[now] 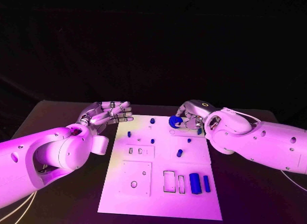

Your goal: Assemble the parts on the task board

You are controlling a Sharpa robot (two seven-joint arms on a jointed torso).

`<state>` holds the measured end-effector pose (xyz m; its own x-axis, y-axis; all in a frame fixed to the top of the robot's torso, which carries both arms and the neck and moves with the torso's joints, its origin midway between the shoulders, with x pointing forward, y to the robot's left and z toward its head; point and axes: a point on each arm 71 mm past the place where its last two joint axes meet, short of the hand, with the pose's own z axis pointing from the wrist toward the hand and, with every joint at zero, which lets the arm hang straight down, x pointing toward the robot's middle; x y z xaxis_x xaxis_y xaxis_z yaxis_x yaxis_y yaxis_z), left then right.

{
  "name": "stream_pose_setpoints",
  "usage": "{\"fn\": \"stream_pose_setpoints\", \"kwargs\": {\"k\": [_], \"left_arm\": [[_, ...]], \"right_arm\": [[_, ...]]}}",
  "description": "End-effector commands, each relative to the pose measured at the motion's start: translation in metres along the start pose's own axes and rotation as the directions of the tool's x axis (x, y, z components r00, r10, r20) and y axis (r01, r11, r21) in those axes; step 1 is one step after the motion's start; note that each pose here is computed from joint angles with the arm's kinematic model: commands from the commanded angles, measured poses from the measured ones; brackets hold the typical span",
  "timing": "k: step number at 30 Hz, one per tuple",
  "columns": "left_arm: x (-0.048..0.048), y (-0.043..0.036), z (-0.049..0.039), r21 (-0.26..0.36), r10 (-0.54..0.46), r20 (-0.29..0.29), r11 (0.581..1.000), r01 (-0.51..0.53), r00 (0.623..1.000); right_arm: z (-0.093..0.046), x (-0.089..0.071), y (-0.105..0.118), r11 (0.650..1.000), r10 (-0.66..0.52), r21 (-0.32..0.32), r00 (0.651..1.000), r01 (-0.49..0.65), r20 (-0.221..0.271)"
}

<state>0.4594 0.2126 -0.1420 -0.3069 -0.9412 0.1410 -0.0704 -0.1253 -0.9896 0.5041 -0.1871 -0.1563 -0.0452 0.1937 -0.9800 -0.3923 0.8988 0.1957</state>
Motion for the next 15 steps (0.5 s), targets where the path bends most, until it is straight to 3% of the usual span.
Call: {"fn": "stream_pose_setpoints", "kwargs": {"k": [1,9,15], "left_arm": [[0.0017,-0.0008,0.0005,0.003,-0.007,-0.017,1.0,0.007,1.0],[0.0029,-0.0005,0.0015,0.003,-0.008,-0.02,1.0,0.008,1.0],[0.0032,-0.0005,0.0015,0.003,-0.008,-0.021,1.0,0.008,1.0]], "right_arm": [[0.003,-0.007,0.021,0.997,-0.05,-0.058,0.996,0.054,0.079],[0.022,0.0,0.06,0.989,-0.073,-0.123,0.992,0.085,0.102],[0.031,0.011,0.072,0.986,-0.081,-0.136,0.993,0.092,0.085]]}}
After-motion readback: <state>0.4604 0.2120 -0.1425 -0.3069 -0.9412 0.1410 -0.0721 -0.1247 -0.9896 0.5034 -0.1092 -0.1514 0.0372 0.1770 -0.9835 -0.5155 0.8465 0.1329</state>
